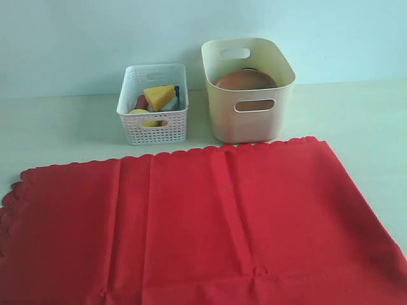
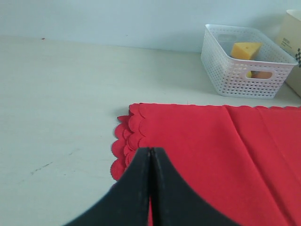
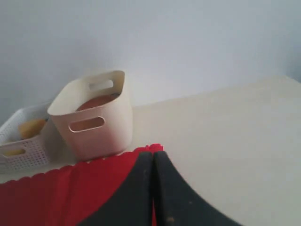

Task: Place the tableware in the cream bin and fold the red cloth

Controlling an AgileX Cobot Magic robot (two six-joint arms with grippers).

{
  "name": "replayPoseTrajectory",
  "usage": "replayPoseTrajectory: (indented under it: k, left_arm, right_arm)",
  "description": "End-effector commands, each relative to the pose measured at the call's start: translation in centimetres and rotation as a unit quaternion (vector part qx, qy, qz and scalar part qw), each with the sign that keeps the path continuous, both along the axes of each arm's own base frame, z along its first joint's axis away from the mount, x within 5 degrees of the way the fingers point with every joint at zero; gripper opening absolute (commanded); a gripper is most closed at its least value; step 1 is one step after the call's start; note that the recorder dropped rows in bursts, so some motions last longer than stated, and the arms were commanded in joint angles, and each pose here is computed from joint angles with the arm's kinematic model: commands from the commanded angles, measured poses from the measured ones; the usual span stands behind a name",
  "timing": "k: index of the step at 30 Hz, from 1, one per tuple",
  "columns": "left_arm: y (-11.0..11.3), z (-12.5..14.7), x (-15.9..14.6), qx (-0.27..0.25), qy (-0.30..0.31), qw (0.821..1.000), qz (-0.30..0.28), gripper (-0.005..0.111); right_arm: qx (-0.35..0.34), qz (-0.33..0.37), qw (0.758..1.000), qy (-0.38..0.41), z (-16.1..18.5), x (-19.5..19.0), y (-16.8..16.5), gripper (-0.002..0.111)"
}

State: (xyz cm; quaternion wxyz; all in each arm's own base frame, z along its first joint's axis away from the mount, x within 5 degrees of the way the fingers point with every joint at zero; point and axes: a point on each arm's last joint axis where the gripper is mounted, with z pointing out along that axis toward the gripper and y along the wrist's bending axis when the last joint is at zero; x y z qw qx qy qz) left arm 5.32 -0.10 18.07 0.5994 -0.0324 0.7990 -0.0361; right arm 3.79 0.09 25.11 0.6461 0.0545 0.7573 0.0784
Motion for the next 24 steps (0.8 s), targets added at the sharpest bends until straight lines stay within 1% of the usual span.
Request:
replayPoseTrajectory:
  k: [1, 10, 13, 16, 24]
  left_arm:
    - [0.0, 0.0, 0.0, 0.000, -0.006, 1.000, 0.001, 0.001]
    - [0.0, 0.0, 0.0, 0.000, -0.006, 1.000, 0.001, 0.001]
    - [0.0, 0.0, 0.0, 0.000, -0.006, 1.000, 0.001, 0.001]
    - [0.0, 0.0, 0.0, 0.000, -0.006, 1.000, 0.001, 0.001]
    - [0.0, 0.0, 0.0, 0.000, -0.006, 1.000, 0.001, 0.001]
  right_arm:
    - [-0.035, -0.004, 0.999, 0.004, -2.2, 0.7, -0.1, 0.000]
    - [-0.090, -0.011, 0.995, 0.039, -5.4, 1.3, -0.4, 0.000]
    - [-0.093, -0.008, 0.995, 0.041, -6.5, 1.6, -0.3, 0.000]
    - [-0.092, -0.005, 0.996, 0.021, -6.4, 1.7, -0.3, 0.000]
    - [-0.091, -0.005, 0.996, 0.027, -6.5, 1.7, -0.3, 0.000]
